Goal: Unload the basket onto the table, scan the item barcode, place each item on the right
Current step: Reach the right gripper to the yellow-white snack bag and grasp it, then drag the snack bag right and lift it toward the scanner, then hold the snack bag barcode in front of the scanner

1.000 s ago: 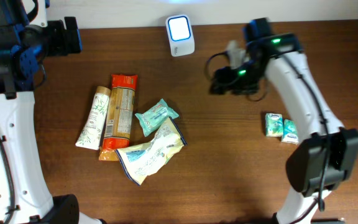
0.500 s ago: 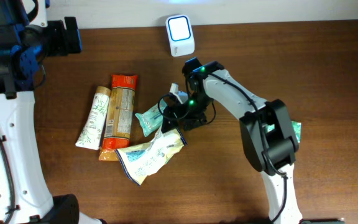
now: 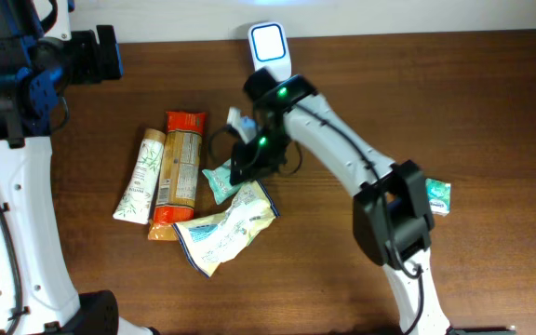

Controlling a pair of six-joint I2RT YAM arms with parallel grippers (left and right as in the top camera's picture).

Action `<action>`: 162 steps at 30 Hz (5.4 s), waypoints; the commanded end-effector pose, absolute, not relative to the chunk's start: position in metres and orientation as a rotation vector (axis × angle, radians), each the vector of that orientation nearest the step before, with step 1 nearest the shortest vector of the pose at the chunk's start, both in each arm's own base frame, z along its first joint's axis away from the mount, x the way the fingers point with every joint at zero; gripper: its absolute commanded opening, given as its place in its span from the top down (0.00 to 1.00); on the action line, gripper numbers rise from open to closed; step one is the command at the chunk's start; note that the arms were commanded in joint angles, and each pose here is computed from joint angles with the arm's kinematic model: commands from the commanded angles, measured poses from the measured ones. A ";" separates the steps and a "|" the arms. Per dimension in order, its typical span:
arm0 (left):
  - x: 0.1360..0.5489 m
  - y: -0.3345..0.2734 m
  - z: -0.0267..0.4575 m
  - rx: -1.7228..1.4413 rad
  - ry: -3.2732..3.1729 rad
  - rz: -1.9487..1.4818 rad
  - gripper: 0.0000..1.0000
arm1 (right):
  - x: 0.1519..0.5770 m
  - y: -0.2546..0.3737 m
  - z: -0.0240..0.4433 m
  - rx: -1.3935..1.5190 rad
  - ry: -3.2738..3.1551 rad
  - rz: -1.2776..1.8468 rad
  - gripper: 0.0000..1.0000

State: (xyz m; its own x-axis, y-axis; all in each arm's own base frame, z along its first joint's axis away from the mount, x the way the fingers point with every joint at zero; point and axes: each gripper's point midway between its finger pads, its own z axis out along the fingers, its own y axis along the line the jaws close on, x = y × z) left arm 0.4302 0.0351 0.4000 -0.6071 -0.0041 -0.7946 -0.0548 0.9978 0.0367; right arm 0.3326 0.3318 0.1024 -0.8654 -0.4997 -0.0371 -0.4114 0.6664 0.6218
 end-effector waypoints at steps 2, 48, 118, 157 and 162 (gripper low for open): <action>0.428 0.036 0.408 -0.031 2.203 0.086 0.01 | 0.288 0.315 0.052 0.588 -2.777 -0.513 0.83; 0.428 0.036 0.408 -0.031 2.203 0.086 0.01 | 0.226 0.351 0.053 0.976 -2.567 -0.340 0.26; 0.428 0.036 0.408 -0.031 2.203 0.086 0.01 | 0.302 0.147 0.014 -0.442 -2.943 -0.862 0.56; 0.428 0.036 0.408 -0.031 2.203 0.086 0.01 | 0.376 0.147 0.254 0.389 -3.425 -1.552 0.96; 0.428 0.036 0.408 -0.031 2.203 0.086 0.01 | 0.356 0.120 0.304 0.338 -3.819 -1.156 0.96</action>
